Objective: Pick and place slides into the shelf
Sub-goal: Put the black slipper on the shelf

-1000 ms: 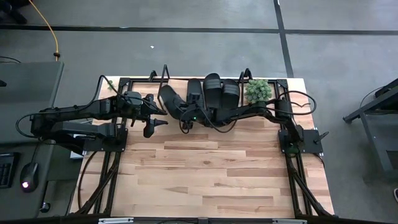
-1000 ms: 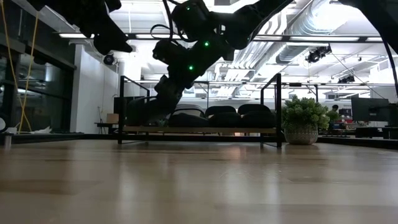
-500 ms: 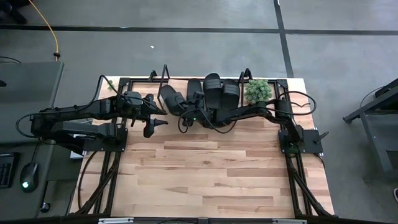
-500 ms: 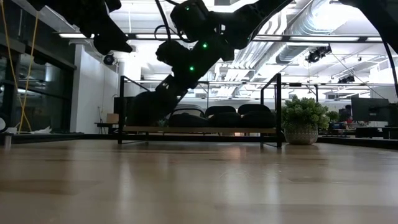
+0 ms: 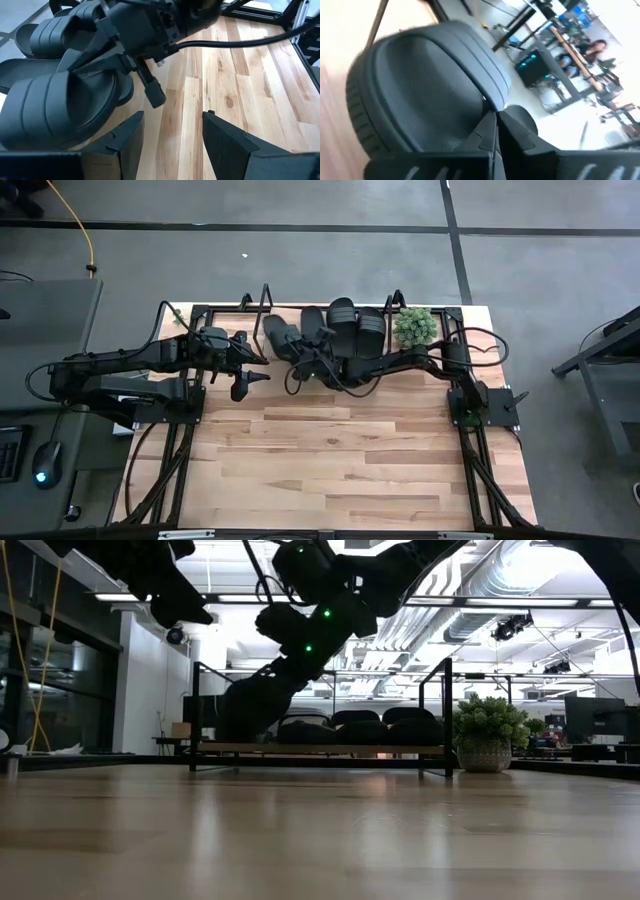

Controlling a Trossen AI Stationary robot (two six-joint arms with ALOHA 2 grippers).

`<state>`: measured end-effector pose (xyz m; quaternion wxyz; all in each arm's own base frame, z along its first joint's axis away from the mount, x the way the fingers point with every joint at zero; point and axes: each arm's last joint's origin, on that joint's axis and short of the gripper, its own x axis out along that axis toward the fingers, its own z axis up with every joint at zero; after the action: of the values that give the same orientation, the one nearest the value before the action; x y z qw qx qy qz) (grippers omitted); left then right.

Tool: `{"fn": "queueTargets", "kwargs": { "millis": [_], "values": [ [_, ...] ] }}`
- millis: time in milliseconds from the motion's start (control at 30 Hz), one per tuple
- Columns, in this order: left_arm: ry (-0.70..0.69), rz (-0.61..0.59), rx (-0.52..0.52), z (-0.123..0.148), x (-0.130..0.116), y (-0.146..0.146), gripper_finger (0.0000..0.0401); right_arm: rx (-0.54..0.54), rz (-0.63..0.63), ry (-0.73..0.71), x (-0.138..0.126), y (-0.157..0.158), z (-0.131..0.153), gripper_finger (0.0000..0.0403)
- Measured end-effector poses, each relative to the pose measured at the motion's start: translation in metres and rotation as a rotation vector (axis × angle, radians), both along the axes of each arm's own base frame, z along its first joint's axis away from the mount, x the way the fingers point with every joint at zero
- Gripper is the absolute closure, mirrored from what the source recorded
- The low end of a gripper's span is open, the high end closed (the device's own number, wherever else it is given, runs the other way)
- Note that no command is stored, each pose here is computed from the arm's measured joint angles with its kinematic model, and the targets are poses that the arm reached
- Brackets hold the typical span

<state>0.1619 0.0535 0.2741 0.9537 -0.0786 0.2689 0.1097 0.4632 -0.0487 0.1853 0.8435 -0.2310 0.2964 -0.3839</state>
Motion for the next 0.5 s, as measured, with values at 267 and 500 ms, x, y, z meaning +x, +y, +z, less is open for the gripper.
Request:
{"fn": "queueTargets", "kwargs": {
  "millis": [267,500],
  "values": [
    [0.000,0.000,0.000,0.000,0.000,0.000,0.0217,-0.001,-0.060,-0.046,-0.001,0.010,0.000,0.0403],
    [0.000,0.000,0.000,0.000,0.000,0.000,0.0217,-0.017,-0.107,-0.071,-0.002,0.016,0.001,0.0403]
  ]
}}
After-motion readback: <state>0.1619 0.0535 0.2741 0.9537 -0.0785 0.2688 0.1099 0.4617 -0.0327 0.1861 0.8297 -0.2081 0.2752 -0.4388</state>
